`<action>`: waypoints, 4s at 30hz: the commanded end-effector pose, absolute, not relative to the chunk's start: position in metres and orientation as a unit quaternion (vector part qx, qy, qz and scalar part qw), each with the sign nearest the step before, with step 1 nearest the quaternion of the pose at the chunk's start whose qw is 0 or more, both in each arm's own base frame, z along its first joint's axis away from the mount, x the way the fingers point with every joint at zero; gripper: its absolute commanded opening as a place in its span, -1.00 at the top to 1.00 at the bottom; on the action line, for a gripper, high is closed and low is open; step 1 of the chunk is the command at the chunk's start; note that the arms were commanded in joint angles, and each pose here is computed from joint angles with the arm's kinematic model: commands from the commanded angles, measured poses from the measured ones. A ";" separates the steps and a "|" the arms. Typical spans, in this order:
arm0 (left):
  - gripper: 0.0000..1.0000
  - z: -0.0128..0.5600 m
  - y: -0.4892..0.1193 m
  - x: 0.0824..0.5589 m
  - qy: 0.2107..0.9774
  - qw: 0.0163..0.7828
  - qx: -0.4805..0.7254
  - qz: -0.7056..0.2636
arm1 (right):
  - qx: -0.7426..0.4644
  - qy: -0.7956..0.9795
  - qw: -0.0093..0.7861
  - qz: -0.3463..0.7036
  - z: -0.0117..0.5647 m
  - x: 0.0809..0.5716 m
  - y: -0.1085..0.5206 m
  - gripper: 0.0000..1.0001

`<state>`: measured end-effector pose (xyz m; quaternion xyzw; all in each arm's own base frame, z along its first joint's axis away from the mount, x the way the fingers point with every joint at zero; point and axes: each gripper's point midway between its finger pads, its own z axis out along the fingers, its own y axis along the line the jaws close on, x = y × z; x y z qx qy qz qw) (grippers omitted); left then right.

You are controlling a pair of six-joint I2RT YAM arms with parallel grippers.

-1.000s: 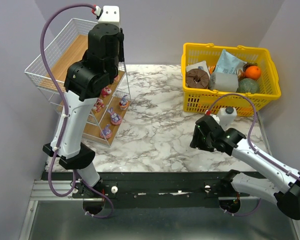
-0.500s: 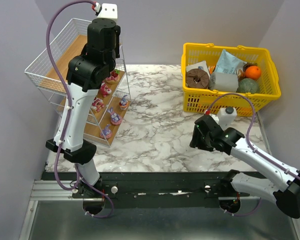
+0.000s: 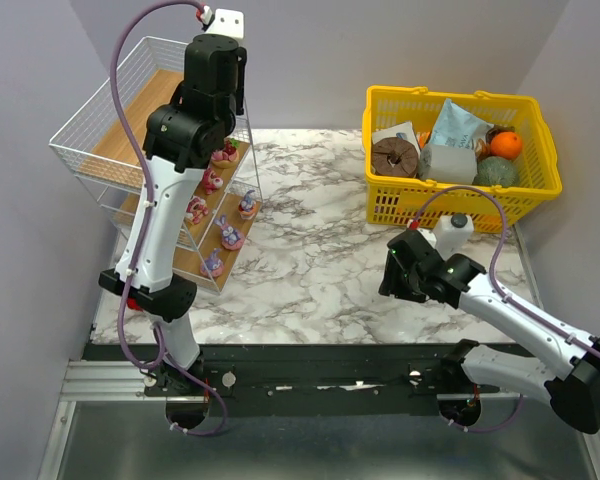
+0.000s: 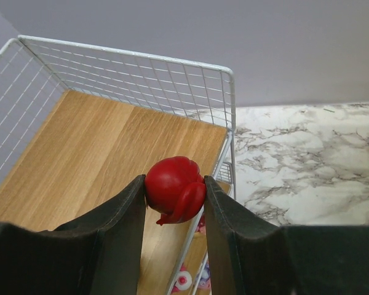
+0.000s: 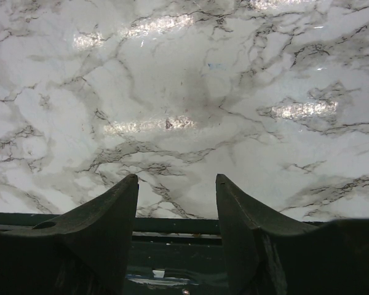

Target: Place and organize the plastic toys onto the shelf

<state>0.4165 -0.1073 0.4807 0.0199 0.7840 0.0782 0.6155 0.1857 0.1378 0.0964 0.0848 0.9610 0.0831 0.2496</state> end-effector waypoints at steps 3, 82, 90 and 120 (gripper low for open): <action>0.67 0.465 -0.105 0.426 0.798 0.598 0.022 0.077 | 0.093 0.958 0.261 0.077 0.097 0.194 0.137 -0.22; -0.32 0.491 -0.106 0.437 0.767 0.640 0.023 0.053 | 0.073 0.963 0.250 0.074 0.091 0.199 0.143 -0.22; -0.32 0.506 -0.107 0.429 0.754 0.655 0.021 0.035 | 0.073 0.963 0.249 0.079 0.091 0.199 0.146 -0.22; 1.00 0.486 -0.168 0.392 0.785 0.594 0.051 -0.167 | 0.066 0.965 0.239 0.080 0.085 0.195 0.146 -0.22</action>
